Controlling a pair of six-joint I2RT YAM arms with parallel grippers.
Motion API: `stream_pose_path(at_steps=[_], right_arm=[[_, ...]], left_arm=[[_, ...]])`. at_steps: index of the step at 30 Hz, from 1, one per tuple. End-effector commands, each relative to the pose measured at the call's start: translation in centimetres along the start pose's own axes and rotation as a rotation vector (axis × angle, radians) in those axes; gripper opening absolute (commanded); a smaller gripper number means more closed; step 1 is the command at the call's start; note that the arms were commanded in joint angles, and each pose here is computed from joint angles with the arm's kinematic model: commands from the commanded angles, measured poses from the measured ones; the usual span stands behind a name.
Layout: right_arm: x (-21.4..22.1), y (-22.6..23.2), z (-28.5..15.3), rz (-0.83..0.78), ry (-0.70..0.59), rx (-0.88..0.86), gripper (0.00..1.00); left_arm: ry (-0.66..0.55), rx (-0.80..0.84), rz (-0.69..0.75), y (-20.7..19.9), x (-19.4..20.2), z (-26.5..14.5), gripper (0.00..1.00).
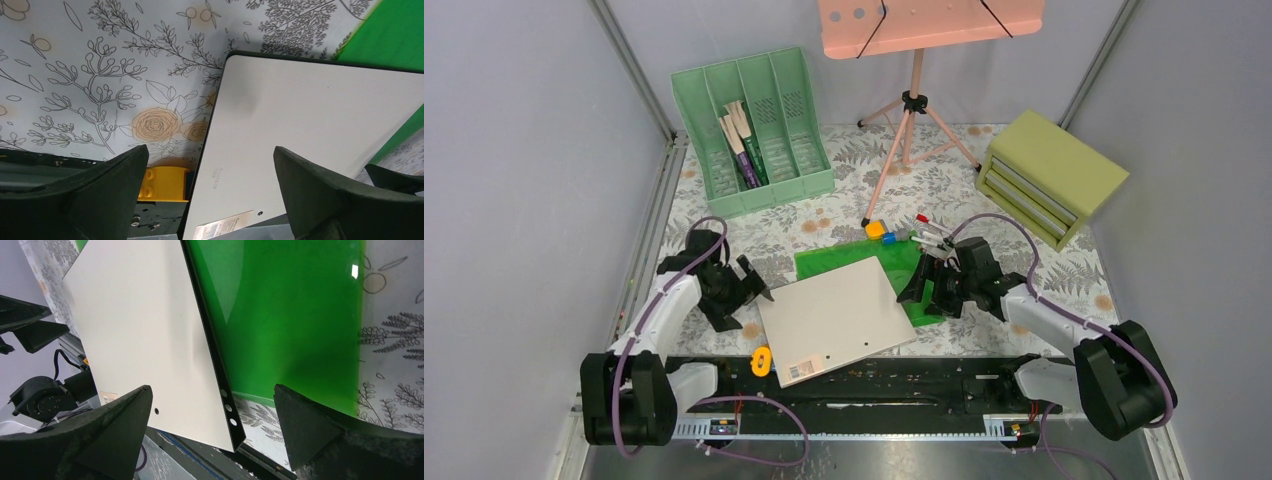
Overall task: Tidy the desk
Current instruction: Pick up the folder from the corner of the board.
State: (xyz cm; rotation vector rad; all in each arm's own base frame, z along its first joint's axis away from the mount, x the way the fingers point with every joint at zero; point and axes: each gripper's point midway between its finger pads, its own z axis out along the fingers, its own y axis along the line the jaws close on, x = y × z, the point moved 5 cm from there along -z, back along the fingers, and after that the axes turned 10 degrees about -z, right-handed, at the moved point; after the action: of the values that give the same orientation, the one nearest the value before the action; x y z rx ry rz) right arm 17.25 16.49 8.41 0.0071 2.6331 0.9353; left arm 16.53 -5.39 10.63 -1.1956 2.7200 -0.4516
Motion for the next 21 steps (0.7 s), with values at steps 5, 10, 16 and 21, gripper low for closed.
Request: stream_pose_path(at_steps=[5, 10, 16, 21], right_arm=[[-0.42, 0.67, 0.48, -0.009, -0.002, -0.047, 0.99], [-0.44, 0.90, 0.44, -0.013, 0.008, -0.058, 0.99], [-0.31, 1.34, 0.56, -0.023, 0.042, -0.098, 0.99], [0.10, 1.06, 0.58, -0.001, 0.088, -0.071, 0.99]], left_arm=[[-0.007, 0.043, -0.048, -0.51, -0.16, 0.58, 0.98], [-0.007, 0.049, -0.056, -0.51, -0.07, 0.63, 0.96], [0.011, 0.091, -0.067, -0.71, 0.31, 1.04, 0.93], [0.009, 0.141, -0.070, -1.01, 0.48, 1.32, 0.91]])
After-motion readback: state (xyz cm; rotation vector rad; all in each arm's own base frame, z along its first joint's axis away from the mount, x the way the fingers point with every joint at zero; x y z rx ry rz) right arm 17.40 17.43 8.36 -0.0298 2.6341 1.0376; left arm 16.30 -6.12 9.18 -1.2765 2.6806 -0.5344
